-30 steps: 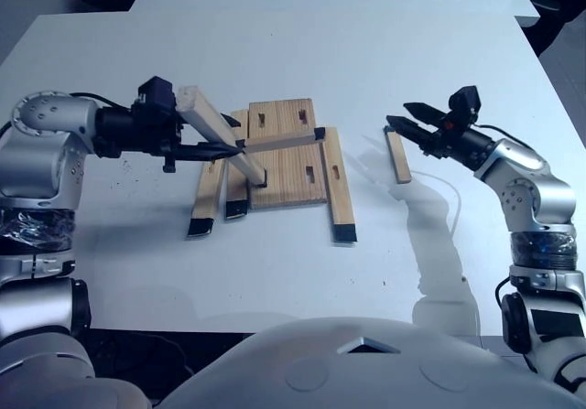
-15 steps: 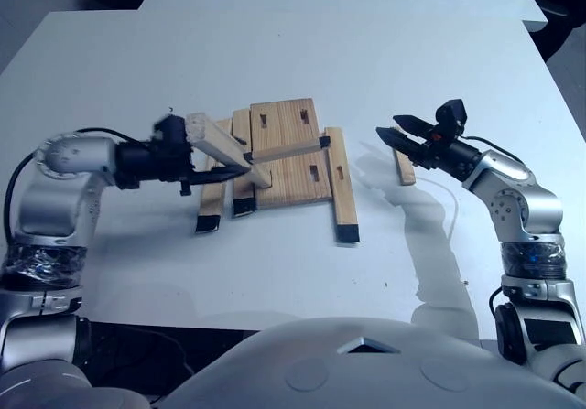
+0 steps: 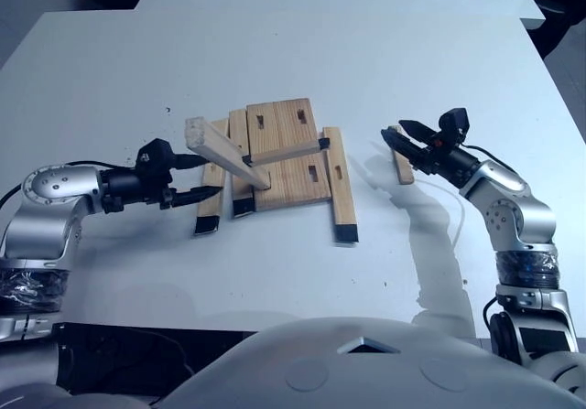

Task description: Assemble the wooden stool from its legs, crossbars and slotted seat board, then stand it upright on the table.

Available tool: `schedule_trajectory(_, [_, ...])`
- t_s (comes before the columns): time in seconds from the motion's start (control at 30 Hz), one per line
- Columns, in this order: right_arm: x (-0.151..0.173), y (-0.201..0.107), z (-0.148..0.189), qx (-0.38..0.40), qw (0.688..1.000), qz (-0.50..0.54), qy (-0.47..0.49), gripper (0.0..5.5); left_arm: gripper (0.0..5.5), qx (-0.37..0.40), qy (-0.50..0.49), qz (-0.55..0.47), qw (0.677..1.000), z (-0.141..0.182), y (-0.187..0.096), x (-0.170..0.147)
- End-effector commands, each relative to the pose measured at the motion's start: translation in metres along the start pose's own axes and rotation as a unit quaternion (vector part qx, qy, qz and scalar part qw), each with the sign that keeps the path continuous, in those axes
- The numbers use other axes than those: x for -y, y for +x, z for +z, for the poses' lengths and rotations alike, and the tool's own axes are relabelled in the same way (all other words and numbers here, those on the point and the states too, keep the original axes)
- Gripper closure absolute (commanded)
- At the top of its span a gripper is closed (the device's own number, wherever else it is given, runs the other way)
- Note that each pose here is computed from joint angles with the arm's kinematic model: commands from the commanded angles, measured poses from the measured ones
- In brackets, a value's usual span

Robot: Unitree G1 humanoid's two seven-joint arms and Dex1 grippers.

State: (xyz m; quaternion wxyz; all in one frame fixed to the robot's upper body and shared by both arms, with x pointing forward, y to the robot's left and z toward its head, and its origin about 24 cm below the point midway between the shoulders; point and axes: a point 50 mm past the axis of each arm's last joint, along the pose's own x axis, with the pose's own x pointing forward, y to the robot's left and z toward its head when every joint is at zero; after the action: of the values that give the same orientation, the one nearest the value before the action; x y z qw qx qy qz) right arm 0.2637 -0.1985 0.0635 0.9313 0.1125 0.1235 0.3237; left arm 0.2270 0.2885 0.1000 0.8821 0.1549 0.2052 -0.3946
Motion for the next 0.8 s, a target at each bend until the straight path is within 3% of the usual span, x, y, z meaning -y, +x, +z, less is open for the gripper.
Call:
schedule_trajectory(0.03, [-0.004, -0.006, -0.006, 0.017, 1.0, -0.02, 0.014, 2.4, 2.2, 0.05, -0.097, 0.116, 0.987, -0.002, 0.011, 0.007])
schedule_trajectory(0.27, [-0.008, -0.014, -0.013, 0.017, 0.999, -0.035, 0.029, 2.4, 2.2, 0.04, -0.215, 0.212, 0.953, -0.009, 0.03, 0.038])
schedule_trajectory(0.4, [-0.008, -0.016, -0.013, 0.018, 0.999, -0.041, 0.031, 2.4, 1.64, -0.012, -0.209, 0.229, 0.951, -0.018, 0.033, 0.044])
schedule_trajectory(0.8, [-0.013, -0.03, -0.025, 0.016, 0.996, -0.072, 0.048, 2.4, 1.6, -0.12, -0.214, 0.231, 0.941, -0.029, 0.032, 0.064])
